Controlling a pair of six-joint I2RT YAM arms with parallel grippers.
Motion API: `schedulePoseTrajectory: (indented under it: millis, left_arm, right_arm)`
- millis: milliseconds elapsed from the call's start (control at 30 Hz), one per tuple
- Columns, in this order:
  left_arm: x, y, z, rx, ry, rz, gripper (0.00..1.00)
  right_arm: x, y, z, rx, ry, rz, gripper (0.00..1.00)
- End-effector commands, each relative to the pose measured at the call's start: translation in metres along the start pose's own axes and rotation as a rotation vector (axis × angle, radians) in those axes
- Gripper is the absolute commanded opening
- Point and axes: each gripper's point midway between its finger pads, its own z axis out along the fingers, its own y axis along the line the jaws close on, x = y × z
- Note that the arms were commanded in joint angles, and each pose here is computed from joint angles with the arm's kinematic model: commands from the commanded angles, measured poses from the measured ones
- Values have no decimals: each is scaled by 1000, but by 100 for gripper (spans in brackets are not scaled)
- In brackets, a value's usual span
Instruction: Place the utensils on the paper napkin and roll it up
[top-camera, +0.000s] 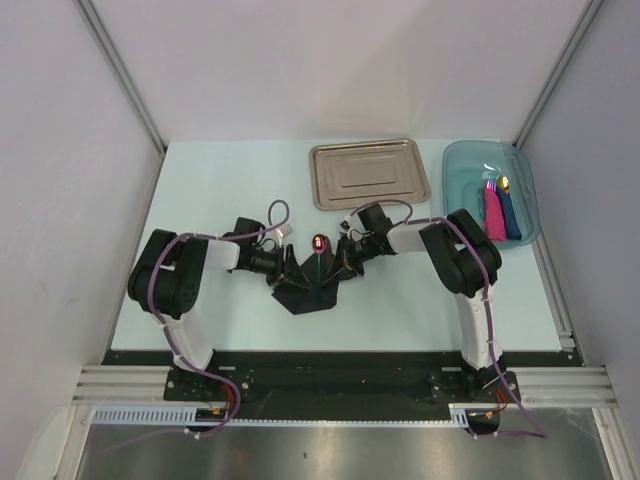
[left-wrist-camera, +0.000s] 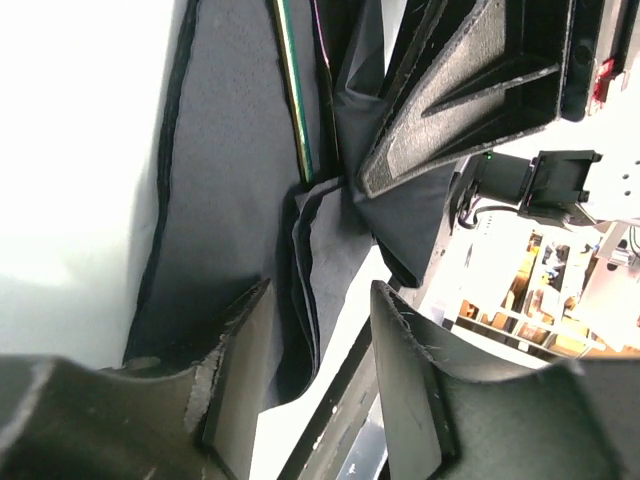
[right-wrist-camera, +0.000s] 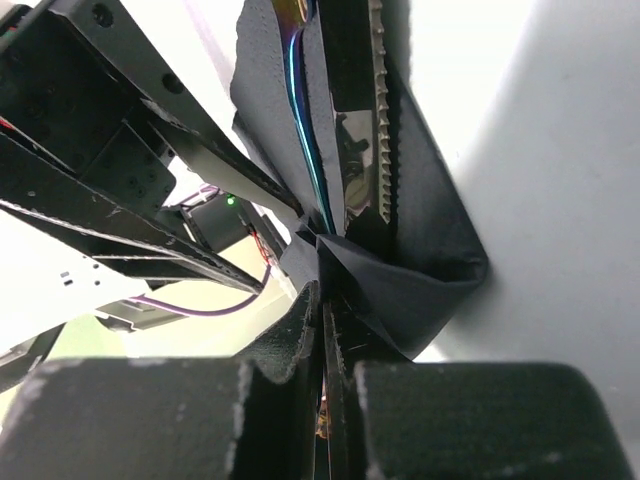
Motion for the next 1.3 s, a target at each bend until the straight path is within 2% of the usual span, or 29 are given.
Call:
schedulePoseTrajectory:
  millis: [0,333,767,833,867,967,1267]
  left_arm:
    - [-10,-7,-13,-17,-33,80,51]
    - [-3,1,-10,-40,5,86,51]
    - [5,-2,8,-32,63,99,43]
    - [2,-3,9,-33,57,104,37]
    - [1,-3,9,-34,53,104,29]
    - [-2,-4,10,-36,46,105,18]
    - [-9,-7,16,-33,37,111,1]
  right_arm:
    - [-2,3,-2,16,-8,-31,6]
    - [-1,5,-10,6,-14,-52,7]
    - [-1,16,-18,-21,-23,-79,9]
    - [0,21,-20,-28,-28,-98,10]
    - [0,22,-20,-32,-30,-100,11]
    - [2,27,-21,-38,-31,-120,12]
    - [7,30,-15,-20,-19,-170,14]
